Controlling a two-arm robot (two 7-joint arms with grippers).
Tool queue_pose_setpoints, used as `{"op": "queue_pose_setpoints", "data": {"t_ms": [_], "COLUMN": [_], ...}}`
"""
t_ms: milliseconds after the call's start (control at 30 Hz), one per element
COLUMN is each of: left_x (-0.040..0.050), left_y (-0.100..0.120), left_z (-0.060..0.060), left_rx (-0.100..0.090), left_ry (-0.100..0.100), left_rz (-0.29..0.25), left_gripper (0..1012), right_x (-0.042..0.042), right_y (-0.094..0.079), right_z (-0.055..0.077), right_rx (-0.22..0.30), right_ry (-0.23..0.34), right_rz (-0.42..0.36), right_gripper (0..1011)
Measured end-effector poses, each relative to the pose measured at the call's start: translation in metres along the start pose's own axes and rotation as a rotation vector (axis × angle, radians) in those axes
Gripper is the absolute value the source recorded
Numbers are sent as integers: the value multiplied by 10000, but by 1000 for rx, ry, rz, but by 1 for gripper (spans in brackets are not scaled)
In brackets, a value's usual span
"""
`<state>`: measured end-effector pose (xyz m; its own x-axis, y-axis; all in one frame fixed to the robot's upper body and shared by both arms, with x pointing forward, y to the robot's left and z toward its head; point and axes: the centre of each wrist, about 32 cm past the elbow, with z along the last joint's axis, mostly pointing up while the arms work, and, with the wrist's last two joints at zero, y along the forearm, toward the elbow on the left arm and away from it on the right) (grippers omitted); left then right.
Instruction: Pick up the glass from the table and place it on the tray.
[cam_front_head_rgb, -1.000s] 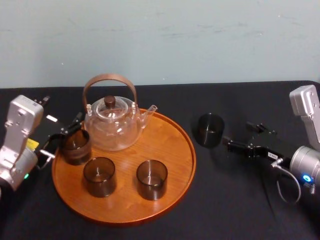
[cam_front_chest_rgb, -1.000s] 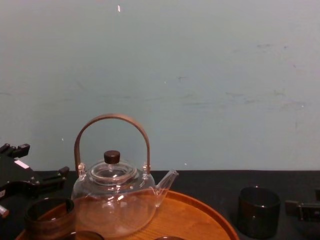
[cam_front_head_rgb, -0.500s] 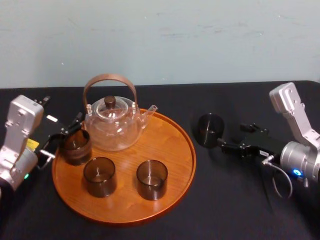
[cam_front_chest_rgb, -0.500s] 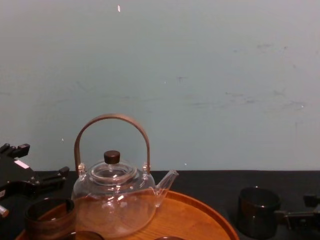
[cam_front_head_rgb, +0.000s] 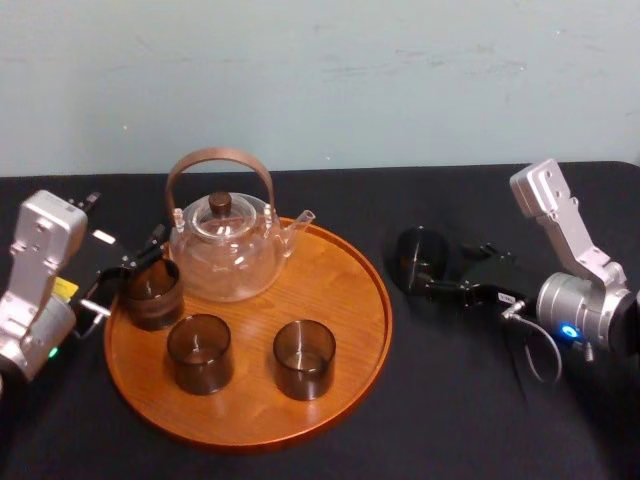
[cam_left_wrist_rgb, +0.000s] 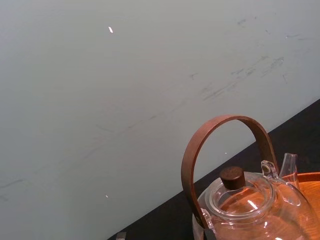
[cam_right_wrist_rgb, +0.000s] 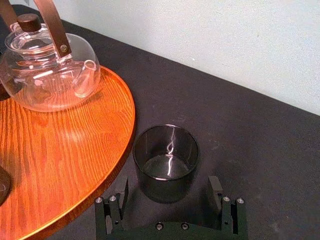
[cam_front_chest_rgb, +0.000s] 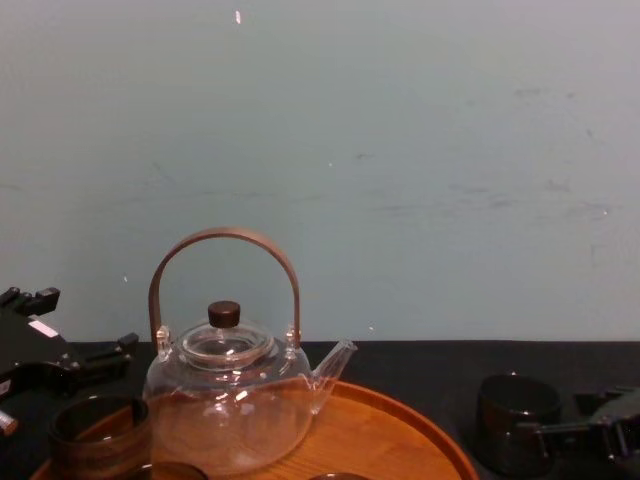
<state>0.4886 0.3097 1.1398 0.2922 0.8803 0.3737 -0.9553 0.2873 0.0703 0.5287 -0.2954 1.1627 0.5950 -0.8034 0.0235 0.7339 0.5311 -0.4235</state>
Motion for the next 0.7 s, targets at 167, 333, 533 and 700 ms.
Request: {"op": "queue_pose_setpoints", "data": {"t_ms": [167,333,533,700], "left_x": [0,0,0,0], "left_y": [0,0,0,0], "left_z": [0,0,0,0], "left_rx": [0,0,0,0], "left_ry": [0,0,0,0], "left_rz": [0,0,0,0], "left_gripper": [1001,1001,1002,1001], "right_x": [-2,-4,-4,4], "right_y": [66,105,157,199], "right_z": [13,25,32,39], "right_rx": [-3,-3,-6,-7], "right_ry": [-4,-5,-3,-1], "right_rz": [10,13,12,1], "right_gripper": [1004,1004,1004,1004]}}
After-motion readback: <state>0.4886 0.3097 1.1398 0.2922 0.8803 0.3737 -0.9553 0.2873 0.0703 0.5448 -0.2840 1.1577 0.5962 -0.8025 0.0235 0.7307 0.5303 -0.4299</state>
